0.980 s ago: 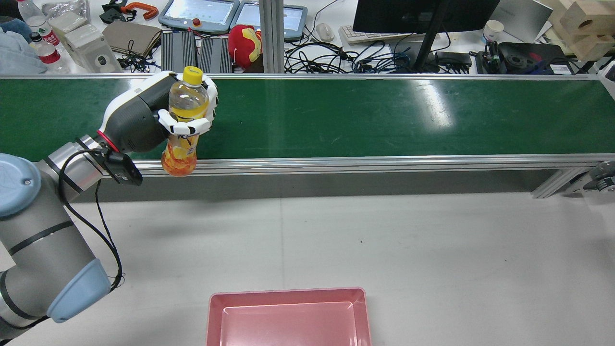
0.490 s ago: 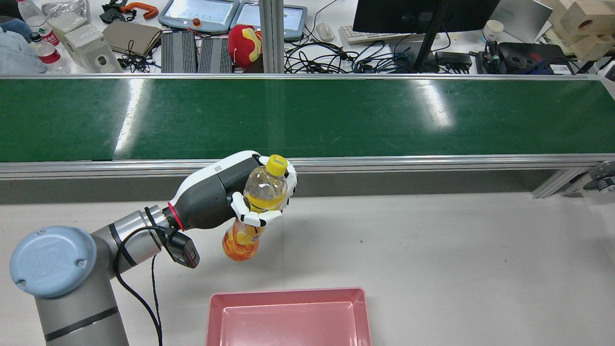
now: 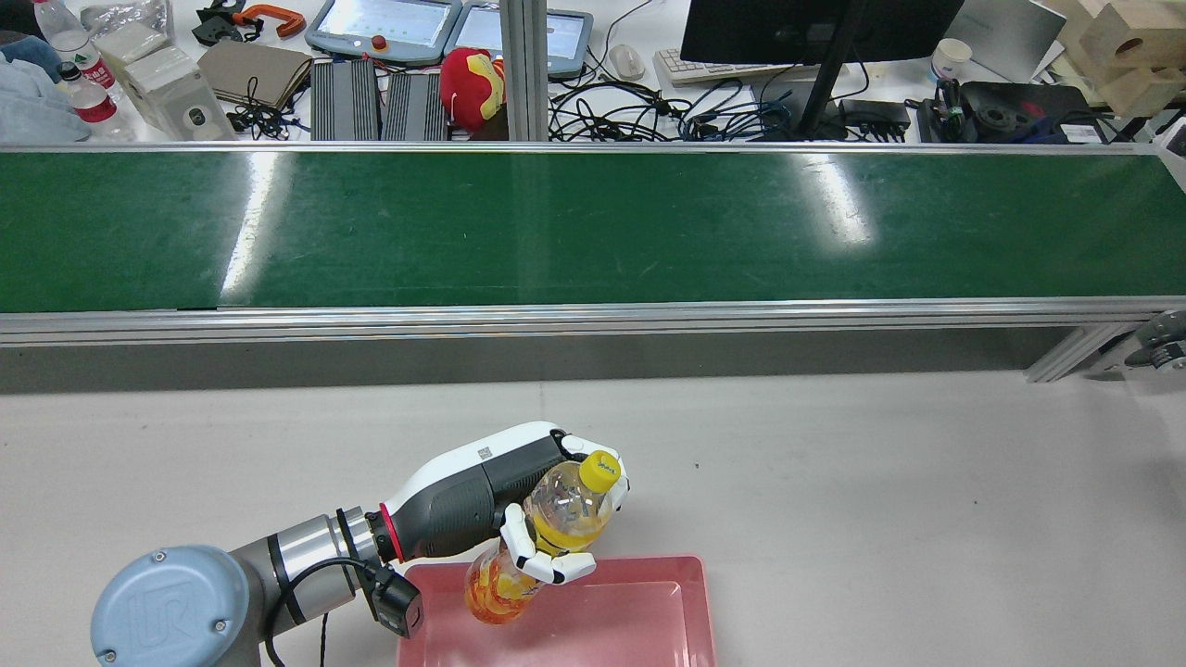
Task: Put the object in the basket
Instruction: 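Lower the held bottle into the pink tray with the left hand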
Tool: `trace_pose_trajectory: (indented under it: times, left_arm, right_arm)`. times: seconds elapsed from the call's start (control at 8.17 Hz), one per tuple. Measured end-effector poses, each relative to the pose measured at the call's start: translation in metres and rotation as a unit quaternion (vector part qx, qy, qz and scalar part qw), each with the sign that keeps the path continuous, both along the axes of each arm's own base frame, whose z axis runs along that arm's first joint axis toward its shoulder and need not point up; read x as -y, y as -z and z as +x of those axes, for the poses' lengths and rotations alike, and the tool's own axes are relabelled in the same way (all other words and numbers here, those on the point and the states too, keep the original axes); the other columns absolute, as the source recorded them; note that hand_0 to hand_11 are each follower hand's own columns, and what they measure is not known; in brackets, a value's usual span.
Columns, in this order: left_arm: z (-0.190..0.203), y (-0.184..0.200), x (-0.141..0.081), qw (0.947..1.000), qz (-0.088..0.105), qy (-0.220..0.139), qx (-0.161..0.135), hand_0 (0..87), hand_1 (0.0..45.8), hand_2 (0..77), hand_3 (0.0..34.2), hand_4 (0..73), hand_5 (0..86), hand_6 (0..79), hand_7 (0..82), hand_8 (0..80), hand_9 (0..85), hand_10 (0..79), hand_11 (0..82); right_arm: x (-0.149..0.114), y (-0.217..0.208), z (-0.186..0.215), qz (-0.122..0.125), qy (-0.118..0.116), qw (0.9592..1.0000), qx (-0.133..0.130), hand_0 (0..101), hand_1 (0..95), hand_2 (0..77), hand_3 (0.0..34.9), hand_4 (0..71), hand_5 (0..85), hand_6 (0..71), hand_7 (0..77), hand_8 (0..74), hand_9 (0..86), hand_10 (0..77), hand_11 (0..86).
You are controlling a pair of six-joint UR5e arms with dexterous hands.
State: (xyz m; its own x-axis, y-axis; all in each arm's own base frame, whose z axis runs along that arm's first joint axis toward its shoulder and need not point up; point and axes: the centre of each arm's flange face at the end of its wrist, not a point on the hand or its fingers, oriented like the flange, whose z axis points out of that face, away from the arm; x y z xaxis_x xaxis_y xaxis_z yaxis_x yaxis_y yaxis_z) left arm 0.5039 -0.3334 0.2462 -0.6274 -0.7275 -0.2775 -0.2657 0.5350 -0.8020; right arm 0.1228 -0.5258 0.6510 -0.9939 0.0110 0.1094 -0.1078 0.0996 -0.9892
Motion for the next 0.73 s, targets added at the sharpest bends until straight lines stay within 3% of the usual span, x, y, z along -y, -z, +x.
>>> trace_pose_trajectory:
  times: [0.24, 0.37, 0.49, 0.61, 0.73]
  left_arm:
    - [0.002, -0.01, -0.007, 0.9998, 0.008, 0.0, 0.021, 63.5, 2.7, 49.6, 0.0, 48.0, 57.8, 62.2, 62.2, 70.4, 60.5, 61.6, 69.8]
    - [-0.003, -0.02, -0.006, 0.9994, 0.012, -0.003, 0.032, 61.0, 2.7, 49.6, 0.0, 48.0, 57.8, 62.2, 62.2, 66.5, 63.8, 61.6, 69.8]
    - [-0.01, -0.031, -0.002, 0.9989, 0.015, -0.007, 0.045, 58.9, 2.7, 49.6, 0.0, 48.0, 57.8, 62.2, 62.2, 56.7, 63.3, 56.7, 68.7]
    - [-0.021, -0.039, 0.003, 0.9984, 0.018, -0.008, 0.054, 58.6, 2.7, 49.6, 0.0, 48.0, 57.8, 62.2, 62.2, 56.7, 63.3, 56.7, 68.7]
    - [-0.034, -0.046, 0.006, 0.9981, 0.019, -0.005, 0.058, 58.1, 6.5, 12.5, 0.0, 48.0, 57.8, 61.1, 62.2, 40.4, 52.4, 44.2, 60.0]
  right_arm:
    - [0.0, 0.0, 0.0, 0.0, 0.001, 1.0, 0.0, 0, 0.0, 0.0, 0.2, 0.0, 0.0, 0.0, 0.5, 0.0, 0.0, 0.0, 0.0]
    - [0.0, 0.0, 0.0, 0.0, 0.001, 1.0, 0.0, 0, 0.0, 0.0, 0.2, 0.0, 0.0, 0.0, 0.5, 0.0, 0.0, 0.0, 0.0]
    - [0.0, 0.0, 0.0, 0.0, 0.0, 1.0, 0.0, 0, 0.0, 0.5, 0.2, 0.0, 0.0, 0.0, 0.5, 0.0, 0.0, 0.0, 0.0]
    - [0.0, 0.0, 0.0, 0.0, 0.0, 1.0, 0.0, 0, 0.0, 0.0, 0.2, 0.0, 0.0, 0.0, 0.5, 0.0, 0.0, 0.0, 0.0]
    - [0.0, 0.0, 0.0, 0.0, 0.0, 1.0, 0.0, 0, 0.0, 0.5, 0.2, 0.0, 0.0, 0.0, 0.5, 0.0, 0.0, 0.0, 0.0]
